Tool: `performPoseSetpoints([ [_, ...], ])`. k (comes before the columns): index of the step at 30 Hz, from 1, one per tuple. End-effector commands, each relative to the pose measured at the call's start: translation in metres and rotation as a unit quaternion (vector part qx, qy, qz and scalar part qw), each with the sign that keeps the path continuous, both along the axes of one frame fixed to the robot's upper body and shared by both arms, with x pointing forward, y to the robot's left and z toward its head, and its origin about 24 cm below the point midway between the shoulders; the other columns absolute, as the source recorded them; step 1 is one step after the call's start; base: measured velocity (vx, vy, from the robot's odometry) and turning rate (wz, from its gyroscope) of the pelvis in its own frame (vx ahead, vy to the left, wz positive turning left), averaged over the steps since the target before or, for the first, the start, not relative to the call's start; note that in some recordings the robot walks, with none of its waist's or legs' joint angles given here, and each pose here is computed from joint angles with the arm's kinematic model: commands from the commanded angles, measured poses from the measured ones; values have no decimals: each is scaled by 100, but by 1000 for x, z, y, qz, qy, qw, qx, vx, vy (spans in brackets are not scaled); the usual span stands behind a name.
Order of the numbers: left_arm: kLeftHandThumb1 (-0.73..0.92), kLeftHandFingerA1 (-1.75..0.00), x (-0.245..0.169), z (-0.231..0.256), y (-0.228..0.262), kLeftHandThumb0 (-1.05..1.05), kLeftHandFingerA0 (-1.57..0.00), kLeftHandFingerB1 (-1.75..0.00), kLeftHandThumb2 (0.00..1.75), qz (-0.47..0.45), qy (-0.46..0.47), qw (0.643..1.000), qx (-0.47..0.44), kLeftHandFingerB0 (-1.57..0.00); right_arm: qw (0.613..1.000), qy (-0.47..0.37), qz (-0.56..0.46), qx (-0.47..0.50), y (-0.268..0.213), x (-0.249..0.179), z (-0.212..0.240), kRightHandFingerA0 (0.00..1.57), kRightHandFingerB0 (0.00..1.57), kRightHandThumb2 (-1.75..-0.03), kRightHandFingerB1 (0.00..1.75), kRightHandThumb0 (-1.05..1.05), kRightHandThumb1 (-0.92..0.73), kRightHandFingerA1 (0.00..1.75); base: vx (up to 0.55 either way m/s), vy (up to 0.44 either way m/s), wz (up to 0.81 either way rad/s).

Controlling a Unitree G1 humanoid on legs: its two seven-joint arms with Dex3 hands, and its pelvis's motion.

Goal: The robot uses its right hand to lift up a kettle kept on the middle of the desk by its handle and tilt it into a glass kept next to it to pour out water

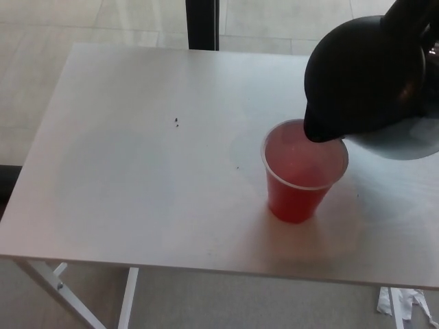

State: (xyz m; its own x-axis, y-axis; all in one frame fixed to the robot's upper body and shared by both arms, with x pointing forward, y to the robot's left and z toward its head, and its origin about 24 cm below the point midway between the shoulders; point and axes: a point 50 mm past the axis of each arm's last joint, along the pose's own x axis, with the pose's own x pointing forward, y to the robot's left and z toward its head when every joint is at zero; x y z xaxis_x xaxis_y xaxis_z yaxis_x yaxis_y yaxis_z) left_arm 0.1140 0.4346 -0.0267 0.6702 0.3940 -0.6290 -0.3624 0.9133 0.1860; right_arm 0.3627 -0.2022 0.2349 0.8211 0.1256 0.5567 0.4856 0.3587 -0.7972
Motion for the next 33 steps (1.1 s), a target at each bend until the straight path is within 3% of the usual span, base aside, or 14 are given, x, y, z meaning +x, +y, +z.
performPoseSetpoints([
  [1,80,-49,0,8,6,-80,-48,-36,64,-9,-2,1000,18,-32,998,-32,16,-43,8,-5,3,93,72,-101,165,-15,-43,175,0,0,0],
  [6,79,-47,0,8,6,-82,-49,-35,65,-7,0,1000,20,-31,997,-45,43,-39,13,-7,3,95,71,-98,167,-18,-49,175,0,0,0],
  [7,65,-58,1,8,6,-83,-44,-49,102,-6,0,1000,21,-28,996,-52,56,-37,16,-8,4,95,69,-100,172,-15,-48,175,0,0,0],
  [9,80,-47,1,8,6,-80,-49,-36,64,-9,2,1000,23,-33,996,-49,61,-36,17,-9,5,94,66,-97,173,-16,-50,175,0,0,0],
  [11,79,-49,2,8,6,-81,-48,-37,64,-8,-2,1000,19,-32,996,-52,67,-40,23,-11,8,123,100,-100,122,-29,-48,138,0,0,0],
  [13,78,-50,2,9,7,-82,-49,-36,66,-5,-4,1000,18,-31,995,-51,72,-39,27,-13,11,98,90,-92,122,-20,-56,175,0,0,0],
  [14,63,-60,2,9,7,-79,-44,-49,103,-9,-1,1000,23,-24,995,-52,75,-39,28,-13,12,126,96,-105,113,-28,-49,138,0,0,0],
  [15,80,-50,3,10,7,-82,-48,-37,64,-9,-2,1000,23,-32,994,-61,82,-42,31,-15,14,129,100,-108,118,-29,-48,142,0,0,0],
  [18,80,-48,2,10,7,-81,-46,-37,64,-10,-4,1000,20,-31,991,-75,94,-56,36,-17,13,99,77,-105,165,-19,-44,175,0,0,0],
  [20,80,-48,2,10,7,-81,-46,-37,64,-12,-1,1000,22,-32,990,-82,101,-62,37,-18,13,123,106,-105,132,-26,-40,141,0,0,0],
  [21,80,-49,2,10,7,-81,-46,-37,64,-12,-2,1000,21,-32,989,-82,102,-62,38,-18,13,97,71,-105,175,-18,-45,175,0,0,0],
  [23,80,-49,2,10,7,-82,-46,-36,64,-11,-2,1000,19,-33,989,-83,103,-65,39,-19,14,123,103,-106,134,-28,-41,144,0,0,0],
  [24,79,-50,2,11,8,-84,-48,-36,64,-12,-3,1000,20,-32,989,-81,104,-64,40,-19,14,95,70,-105,175,-21,-47,175,0,0,0],
  [33,81,-48,4,11,8,-83,-47,-36,65,-14,-1,1000,25,-31,987,-88,114,-77,53,-31,19,99,83,-90,147,-27,-54,175,0,0,0],
])
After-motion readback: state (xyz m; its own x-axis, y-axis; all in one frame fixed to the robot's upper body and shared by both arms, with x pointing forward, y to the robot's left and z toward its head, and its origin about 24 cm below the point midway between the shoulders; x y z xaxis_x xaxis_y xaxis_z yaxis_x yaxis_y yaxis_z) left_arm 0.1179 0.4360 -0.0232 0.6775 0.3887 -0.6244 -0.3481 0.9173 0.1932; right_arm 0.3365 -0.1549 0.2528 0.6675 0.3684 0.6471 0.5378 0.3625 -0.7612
